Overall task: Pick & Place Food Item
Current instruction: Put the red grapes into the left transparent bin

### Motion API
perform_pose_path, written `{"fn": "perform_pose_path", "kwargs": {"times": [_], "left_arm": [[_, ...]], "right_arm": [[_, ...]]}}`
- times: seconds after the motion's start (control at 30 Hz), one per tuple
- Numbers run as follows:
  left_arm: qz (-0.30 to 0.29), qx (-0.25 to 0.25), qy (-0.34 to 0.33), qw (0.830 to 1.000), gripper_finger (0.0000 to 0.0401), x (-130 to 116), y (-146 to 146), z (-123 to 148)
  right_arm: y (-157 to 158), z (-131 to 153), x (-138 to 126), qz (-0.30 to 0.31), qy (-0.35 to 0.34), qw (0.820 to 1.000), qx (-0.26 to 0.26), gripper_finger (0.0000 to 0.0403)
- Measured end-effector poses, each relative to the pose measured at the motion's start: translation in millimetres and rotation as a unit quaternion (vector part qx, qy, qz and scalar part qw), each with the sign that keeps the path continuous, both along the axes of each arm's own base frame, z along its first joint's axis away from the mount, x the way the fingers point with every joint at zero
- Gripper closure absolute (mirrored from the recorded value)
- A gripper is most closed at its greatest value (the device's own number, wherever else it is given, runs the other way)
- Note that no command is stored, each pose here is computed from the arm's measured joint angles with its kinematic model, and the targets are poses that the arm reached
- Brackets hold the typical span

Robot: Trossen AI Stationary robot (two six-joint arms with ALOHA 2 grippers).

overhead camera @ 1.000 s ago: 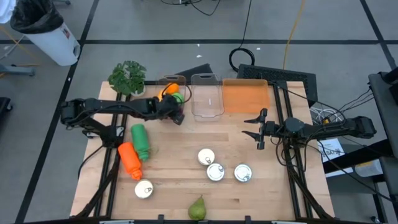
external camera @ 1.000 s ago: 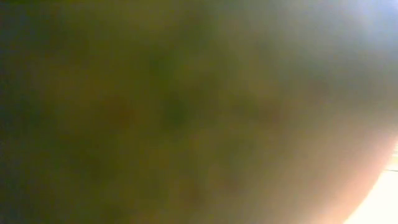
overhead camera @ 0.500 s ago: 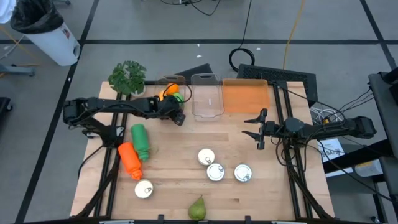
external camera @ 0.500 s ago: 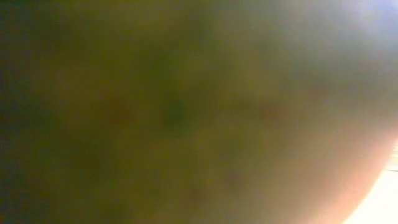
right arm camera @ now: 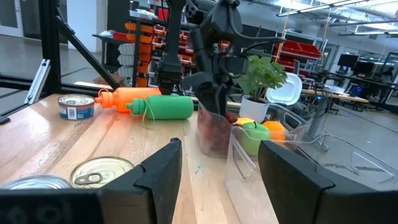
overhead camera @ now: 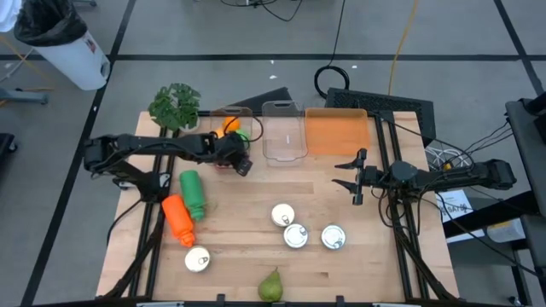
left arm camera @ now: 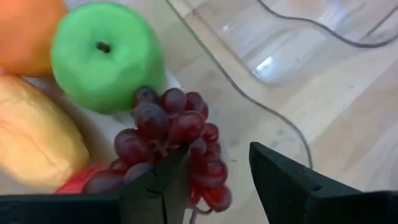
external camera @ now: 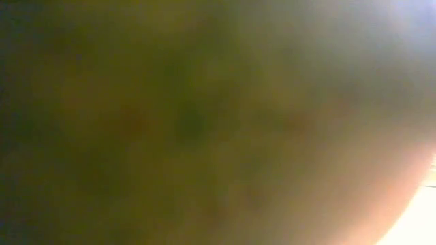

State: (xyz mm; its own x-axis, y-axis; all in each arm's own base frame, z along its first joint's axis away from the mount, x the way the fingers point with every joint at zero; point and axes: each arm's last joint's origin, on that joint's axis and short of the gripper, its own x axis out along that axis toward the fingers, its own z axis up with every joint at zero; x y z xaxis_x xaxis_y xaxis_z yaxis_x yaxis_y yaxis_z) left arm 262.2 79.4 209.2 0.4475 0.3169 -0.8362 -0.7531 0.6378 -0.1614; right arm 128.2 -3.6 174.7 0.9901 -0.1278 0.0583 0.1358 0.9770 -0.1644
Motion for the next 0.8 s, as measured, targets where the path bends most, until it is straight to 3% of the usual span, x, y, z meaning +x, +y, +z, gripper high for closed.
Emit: {"fn": "perform_pose_path", "kwargs": {"times": [0.4,0.6,0.7,0.8], "left_arm": [[0.026,0.06,-0.051,0.997,0.0233,-15,-1,33],[0.04,0.072,-0.052,0.995,0.0326,-17,0,34],[0.035,0.043,-0.049,0.997,0.0386,-18,1,32],[0.055,0.0,-0.035,0.998,0.0388,-19,2,25]], "right_arm": [[0,0,0,0.0,0.0,1.0,0.0,0.0204],[0,0,0,0.0,0.0,1.0,0.0,0.0204],[0,0,0,0.0,0.0,1.0,0.0,0.0204],[0,0,0,0.0,0.0,1.0,0.0,0.0204]]}}
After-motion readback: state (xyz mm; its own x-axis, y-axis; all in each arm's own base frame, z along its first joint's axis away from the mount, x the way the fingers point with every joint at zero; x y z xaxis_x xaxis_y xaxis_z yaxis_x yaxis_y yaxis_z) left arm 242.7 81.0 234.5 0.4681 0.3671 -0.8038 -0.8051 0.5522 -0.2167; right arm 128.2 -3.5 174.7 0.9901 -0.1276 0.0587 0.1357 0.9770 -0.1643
